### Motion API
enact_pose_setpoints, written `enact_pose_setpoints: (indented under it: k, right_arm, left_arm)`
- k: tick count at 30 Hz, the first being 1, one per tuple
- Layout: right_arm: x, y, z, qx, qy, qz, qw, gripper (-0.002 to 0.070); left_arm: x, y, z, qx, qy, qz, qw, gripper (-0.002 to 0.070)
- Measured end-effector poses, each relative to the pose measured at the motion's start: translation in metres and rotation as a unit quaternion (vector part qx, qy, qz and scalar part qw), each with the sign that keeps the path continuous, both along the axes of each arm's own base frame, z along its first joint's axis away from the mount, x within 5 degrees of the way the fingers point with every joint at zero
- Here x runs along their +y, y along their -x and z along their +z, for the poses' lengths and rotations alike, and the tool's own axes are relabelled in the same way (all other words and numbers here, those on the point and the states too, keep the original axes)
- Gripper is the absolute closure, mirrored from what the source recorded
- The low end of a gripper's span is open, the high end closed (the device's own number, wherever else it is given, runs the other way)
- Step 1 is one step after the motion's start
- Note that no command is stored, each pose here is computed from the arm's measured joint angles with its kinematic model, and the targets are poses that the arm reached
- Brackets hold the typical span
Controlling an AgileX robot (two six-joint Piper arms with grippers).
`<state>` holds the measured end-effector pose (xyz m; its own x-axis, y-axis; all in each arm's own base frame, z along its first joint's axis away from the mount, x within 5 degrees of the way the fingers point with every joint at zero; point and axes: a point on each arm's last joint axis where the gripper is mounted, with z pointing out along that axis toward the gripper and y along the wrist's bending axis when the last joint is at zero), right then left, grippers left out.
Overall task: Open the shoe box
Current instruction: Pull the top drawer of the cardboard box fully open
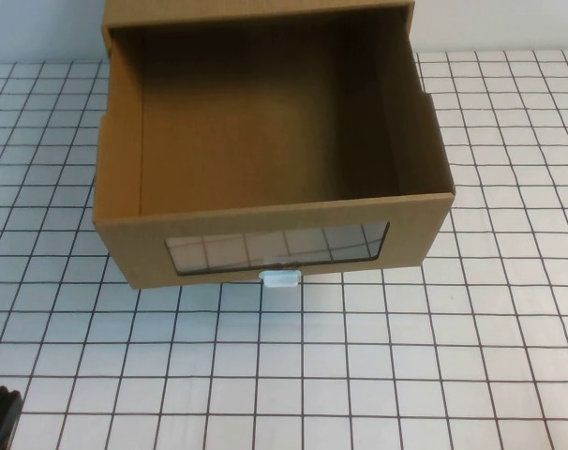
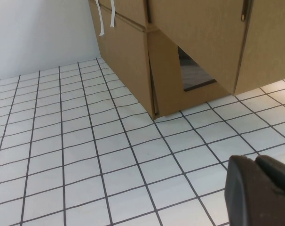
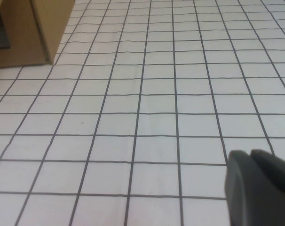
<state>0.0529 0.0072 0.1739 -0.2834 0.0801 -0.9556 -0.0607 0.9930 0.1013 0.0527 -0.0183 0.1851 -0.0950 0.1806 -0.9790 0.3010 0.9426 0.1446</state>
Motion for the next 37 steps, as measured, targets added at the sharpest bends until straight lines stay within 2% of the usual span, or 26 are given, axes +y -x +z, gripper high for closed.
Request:
enact_pose_setpoints:
  k: [16,18,22,26,29,37]
  right_arm:
    - [0.000,0.000,0.000,0.001,0.000,0.000,1.000,0.0689]
    - [0.000,0.000,0.000,0.001,0.001,0.001,1.000,0.0689]
    - [0.000,0.000,0.000,0.001,0.001,0.001,1.000,0.0689]
    - [0.000,0.000,0.000,0.001,0.000,0.001,1.000,0.0689]
    - [0.000,0.000,0.000,0.001,0.000,0.001,1.000,0.0689]
    - [0.000,0.000,0.000,0.001,0.000,0.001,1.000,0.0689]
  left_arm:
    - [0.001,0.000,0.000,-0.003,-0.013,0.001,1.000,0.0677]
    - [0.002,-0.001,0.000,-0.008,-0.022,0.010,1.000,0.0677]
    - [0.010,-0.002,0.001,-0.010,-0.019,0.062,0.998,0.0677]
    - [0.015,-0.001,-0.009,0.047,-0.011,0.100,0.994,0.0677]
    - [0.016,0.000,-0.014,0.078,-0.015,0.106,0.991,0.0677]
    - [0.016,0.001,-0.015,0.086,-0.011,0.108,0.990,0.0677]
